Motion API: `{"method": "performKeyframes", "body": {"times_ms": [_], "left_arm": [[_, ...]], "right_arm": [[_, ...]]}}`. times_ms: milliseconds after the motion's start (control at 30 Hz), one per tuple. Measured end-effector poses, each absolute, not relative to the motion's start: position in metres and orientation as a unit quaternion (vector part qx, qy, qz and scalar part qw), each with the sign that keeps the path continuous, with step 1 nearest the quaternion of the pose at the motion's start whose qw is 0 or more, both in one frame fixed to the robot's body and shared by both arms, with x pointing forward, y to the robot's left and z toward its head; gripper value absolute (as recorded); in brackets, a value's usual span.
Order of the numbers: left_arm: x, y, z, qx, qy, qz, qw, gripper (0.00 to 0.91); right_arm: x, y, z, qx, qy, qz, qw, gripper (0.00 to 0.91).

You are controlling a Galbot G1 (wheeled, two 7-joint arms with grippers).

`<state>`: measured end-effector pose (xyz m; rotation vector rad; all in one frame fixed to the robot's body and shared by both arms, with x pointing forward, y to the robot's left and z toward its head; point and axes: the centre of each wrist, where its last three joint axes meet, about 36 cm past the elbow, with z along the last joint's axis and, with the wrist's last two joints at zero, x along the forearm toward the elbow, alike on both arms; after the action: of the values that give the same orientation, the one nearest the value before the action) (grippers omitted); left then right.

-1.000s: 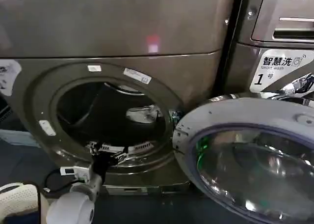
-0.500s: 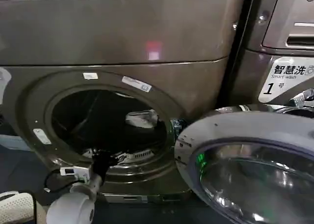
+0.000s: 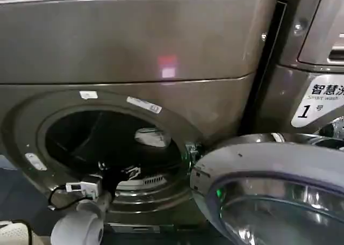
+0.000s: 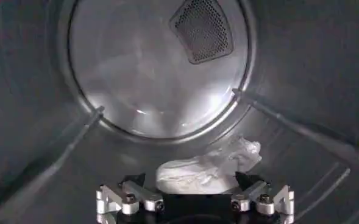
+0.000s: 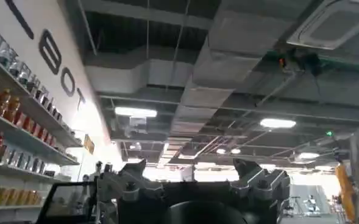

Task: Grasp the clothes from the dryer.

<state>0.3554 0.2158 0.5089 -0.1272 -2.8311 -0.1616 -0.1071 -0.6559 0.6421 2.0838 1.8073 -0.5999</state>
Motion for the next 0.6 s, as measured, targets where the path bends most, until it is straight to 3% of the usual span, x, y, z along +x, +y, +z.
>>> {"method": "performKeyframes", "body": {"times_ms": [600], "left_arm": [[0.45,0.213,0.486,-0.042,-0.984,-0.027,0.172,0.907]], "right_arm": [[-0.094,-0.655,0.641,0.718,0.644,-0.211,0.161,0.907]]}}
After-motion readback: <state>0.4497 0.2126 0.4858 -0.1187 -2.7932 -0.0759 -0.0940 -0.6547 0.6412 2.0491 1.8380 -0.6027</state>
